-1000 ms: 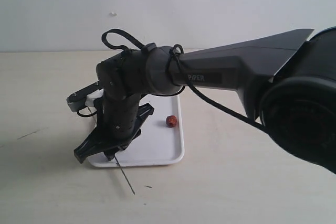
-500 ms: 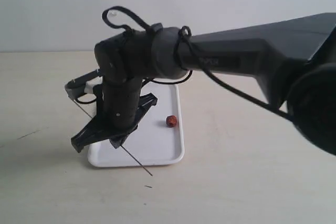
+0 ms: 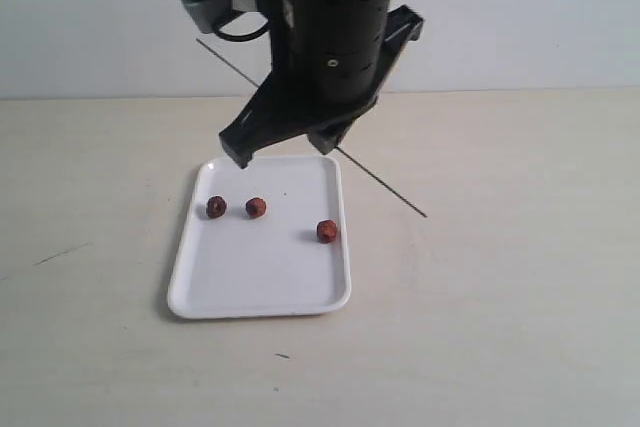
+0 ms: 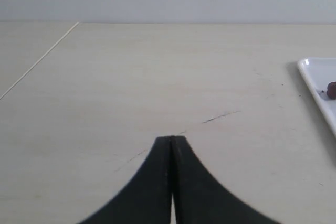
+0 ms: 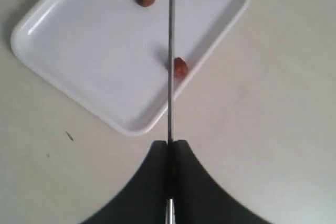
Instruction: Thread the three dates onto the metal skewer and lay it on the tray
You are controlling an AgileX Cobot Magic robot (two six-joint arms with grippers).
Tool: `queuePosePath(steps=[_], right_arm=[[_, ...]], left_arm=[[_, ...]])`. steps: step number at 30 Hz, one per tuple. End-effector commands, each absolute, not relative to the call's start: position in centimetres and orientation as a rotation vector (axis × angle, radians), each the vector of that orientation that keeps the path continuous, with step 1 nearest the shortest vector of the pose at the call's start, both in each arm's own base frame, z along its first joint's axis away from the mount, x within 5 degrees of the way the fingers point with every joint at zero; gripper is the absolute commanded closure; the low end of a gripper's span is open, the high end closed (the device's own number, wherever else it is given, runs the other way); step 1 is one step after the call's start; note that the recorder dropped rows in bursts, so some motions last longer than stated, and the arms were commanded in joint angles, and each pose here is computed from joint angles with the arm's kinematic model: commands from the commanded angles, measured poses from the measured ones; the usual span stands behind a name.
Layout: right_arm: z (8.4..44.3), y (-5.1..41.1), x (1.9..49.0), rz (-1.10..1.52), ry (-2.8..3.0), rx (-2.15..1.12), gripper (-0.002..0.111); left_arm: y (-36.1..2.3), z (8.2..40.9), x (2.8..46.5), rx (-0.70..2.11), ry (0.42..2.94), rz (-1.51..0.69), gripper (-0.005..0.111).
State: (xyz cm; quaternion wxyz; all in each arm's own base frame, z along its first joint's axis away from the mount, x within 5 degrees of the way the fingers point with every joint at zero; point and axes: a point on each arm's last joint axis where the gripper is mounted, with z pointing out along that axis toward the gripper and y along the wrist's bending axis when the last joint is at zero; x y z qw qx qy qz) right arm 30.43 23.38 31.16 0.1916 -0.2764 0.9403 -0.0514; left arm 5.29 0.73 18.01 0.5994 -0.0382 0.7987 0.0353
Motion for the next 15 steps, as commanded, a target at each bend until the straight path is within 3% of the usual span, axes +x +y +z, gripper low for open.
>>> queuePosePath(steps=[1,8,15], right_arm=[[32.8,20.6,27.8,-0.184,2.619,-0.789,0.108],[35.5,16.1,22.7,-0.147,2.565,-0.748,0.108],[34.8,12.5,17.4,0.058,2.528,-0.582,0.108]], left_arm=[[0.7,18.1,5.3,-0.094,1.840,0.079,0.107],[0.7,18.1,5.3,-0.094,1.840,0.079,0.107],[0.9,19.3,5.5,0.102,1.707,0.266,0.107]])
